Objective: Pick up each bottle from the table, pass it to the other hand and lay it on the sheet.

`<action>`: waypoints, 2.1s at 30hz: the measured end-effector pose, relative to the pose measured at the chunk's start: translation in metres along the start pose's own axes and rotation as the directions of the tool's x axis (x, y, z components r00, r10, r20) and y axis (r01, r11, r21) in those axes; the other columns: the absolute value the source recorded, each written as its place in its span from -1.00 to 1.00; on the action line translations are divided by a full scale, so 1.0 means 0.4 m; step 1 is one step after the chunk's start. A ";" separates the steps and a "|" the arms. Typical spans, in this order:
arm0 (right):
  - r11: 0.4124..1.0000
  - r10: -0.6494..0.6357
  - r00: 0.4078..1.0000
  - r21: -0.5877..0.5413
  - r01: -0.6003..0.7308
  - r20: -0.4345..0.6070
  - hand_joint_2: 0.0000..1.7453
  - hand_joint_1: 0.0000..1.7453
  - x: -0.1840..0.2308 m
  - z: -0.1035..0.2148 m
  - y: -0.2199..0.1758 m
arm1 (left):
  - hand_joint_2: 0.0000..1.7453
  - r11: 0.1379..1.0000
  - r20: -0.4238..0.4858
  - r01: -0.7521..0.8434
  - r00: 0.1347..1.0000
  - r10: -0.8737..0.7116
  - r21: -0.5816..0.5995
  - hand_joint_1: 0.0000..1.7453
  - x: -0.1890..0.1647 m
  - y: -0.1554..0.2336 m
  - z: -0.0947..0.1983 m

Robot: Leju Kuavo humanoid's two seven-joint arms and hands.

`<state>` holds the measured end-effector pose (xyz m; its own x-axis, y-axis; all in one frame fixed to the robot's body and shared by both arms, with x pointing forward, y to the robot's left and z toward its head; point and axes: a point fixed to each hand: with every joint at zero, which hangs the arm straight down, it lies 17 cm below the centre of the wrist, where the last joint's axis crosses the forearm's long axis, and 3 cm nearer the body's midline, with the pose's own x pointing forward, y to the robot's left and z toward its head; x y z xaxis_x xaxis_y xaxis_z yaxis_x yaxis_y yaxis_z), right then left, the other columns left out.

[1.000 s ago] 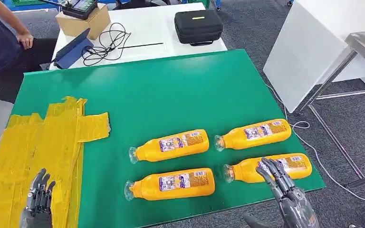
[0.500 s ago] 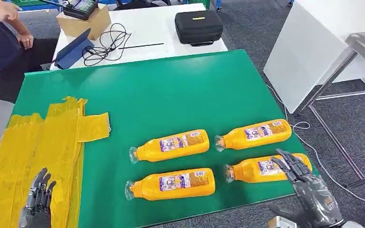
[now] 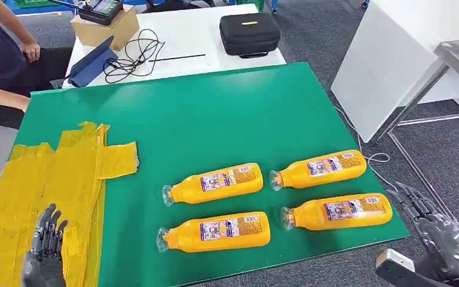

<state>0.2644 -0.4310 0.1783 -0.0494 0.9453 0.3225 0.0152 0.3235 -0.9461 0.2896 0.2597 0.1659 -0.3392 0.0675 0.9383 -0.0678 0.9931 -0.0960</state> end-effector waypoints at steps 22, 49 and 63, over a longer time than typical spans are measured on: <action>0.992 -0.079 0.990 0.084 0.089 -0.118 1.00 -1.00 -0.077 -0.104 0.212 | -1.00 0.999 -0.011 0.000 1.000 -0.001 -0.037 -1.00 -0.052 -0.036 -0.057; 0.972 0.118 0.982 0.219 -0.084 -0.151 1.00 -1.00 -0.181 -0.098 0.248 | -1.00 0.995 -0.032 -0.012 0.999 0.009 -0.096 -1.00 -0.113 -0.060 -0.070; 0.961 0.208 0.965 0.219 -0.171 -0.160 1.00 -1.00 -0.248 -0.089 0.139 | -1.00 0.993 -0.039 -0.019 0.999 0.015 -0.112 -1.00 -0.122 -0.074 -0.069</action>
<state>0.3055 -0.5053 0.0949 0.1149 0.9863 0.1188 -0.1955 0.1397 -0.9707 0.3342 0.2296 0.1320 -0.3029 0.0860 0.9491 0.0445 0.9961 -0.0761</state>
